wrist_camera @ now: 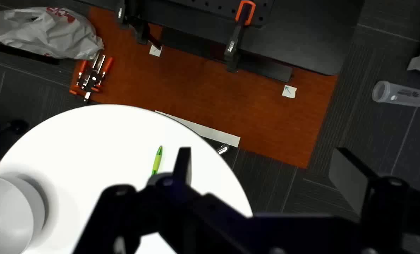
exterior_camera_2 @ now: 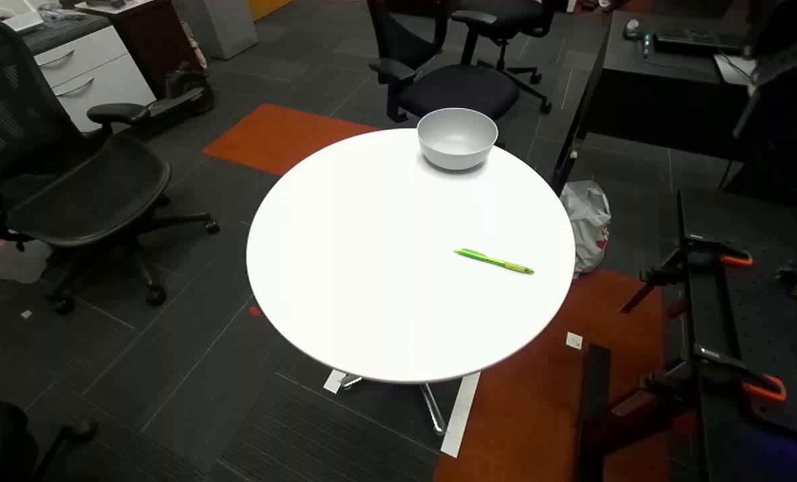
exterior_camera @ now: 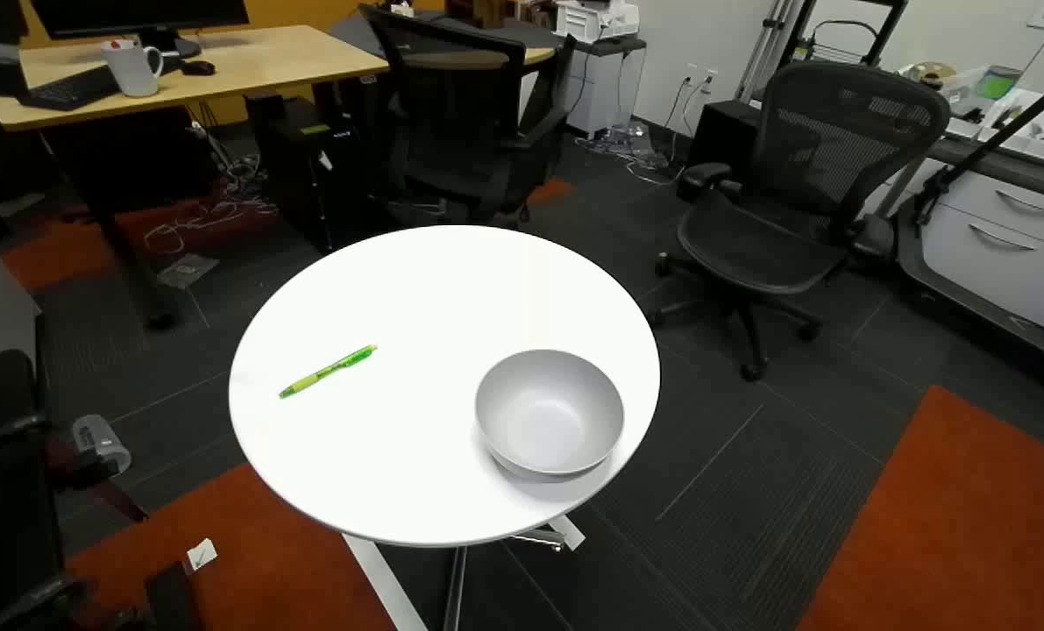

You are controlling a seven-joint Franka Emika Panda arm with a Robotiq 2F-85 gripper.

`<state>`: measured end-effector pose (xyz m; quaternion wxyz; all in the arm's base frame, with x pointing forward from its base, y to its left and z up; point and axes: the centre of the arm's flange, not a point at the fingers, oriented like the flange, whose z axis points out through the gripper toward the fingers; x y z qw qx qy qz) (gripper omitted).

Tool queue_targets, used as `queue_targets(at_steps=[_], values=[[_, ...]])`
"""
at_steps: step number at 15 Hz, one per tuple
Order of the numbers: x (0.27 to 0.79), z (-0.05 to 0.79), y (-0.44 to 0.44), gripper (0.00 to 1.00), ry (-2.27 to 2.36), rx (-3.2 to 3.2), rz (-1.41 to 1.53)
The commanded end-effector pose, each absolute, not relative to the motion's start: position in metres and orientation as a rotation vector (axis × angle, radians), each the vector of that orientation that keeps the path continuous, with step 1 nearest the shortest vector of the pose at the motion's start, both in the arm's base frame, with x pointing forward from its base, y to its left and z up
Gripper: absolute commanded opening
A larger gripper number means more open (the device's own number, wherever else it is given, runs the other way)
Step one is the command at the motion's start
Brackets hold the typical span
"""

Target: Put the green pen inside the grey bowl

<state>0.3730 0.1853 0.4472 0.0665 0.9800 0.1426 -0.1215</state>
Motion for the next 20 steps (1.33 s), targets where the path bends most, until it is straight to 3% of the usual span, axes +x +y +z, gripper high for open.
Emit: queue_targets(at_steps=[1,9,20], values=[[0.373,0.447,0.185,1.00,0.430,2.955,-0.366],[0.377,0.433,0.180,1.00,0.414,2.967,-0.332],[0.400,0.314,0.106,1.00,0.096,3.019,0.203]])
